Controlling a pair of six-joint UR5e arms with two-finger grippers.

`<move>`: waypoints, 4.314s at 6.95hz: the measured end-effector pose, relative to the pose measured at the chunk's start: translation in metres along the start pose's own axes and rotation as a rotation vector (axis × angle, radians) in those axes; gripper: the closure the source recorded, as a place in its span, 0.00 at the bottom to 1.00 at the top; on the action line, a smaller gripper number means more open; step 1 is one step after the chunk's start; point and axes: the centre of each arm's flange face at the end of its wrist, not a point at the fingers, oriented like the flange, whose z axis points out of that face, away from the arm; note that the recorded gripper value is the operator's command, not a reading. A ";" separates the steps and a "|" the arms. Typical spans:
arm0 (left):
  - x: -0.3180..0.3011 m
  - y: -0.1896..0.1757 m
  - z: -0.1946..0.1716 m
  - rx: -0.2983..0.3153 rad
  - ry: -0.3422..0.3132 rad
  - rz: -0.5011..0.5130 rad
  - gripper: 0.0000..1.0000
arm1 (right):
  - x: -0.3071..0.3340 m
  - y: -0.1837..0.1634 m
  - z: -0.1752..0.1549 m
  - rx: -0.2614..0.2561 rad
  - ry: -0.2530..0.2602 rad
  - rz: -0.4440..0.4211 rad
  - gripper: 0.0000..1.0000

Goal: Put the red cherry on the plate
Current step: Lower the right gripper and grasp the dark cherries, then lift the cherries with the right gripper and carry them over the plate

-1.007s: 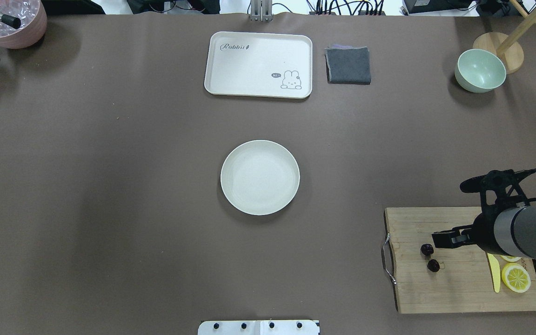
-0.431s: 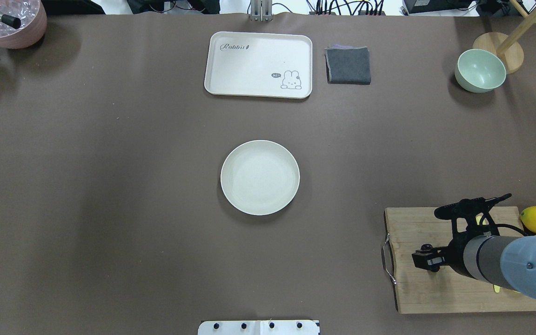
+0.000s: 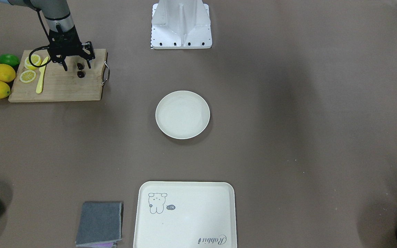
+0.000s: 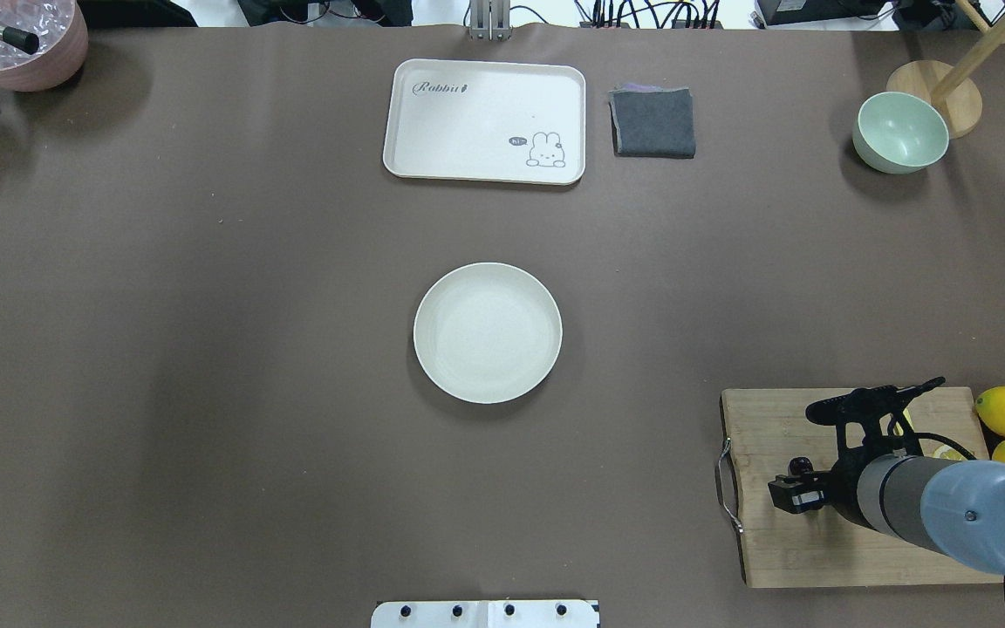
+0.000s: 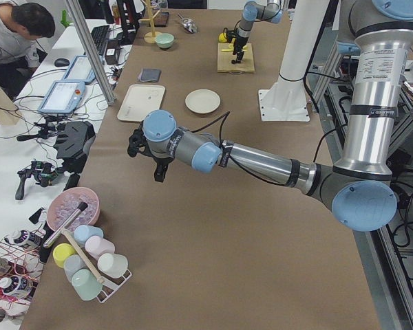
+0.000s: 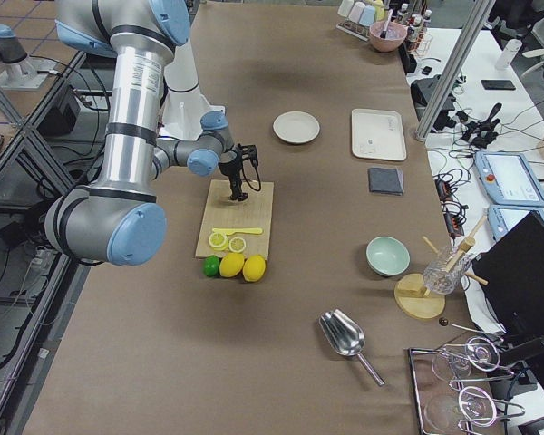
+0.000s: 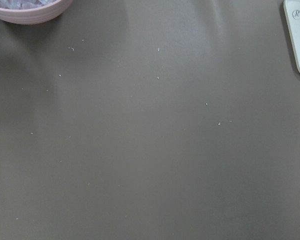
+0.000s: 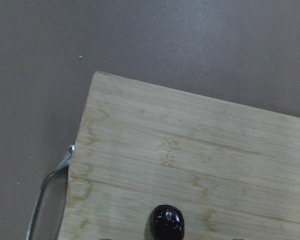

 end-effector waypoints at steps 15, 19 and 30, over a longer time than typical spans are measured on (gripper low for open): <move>0.001 -0.002 0.000 0.001 -0.001 0.002 0.03 | -0.090 -0.310 -0.204 -0.183 0.028 0.151 1.00; -0.002 0.000 0.001 -0.001 -0.003 -0.004 0.03 | -0.224 -0.355 -0.135 -0.141 0.045 0.185 1.00; -0.015 0.007 -0.002 0.004 -0.019 -0.023 0.03 | -0.359 -0.270 0.014 -0.044 0.108 0.165 0.01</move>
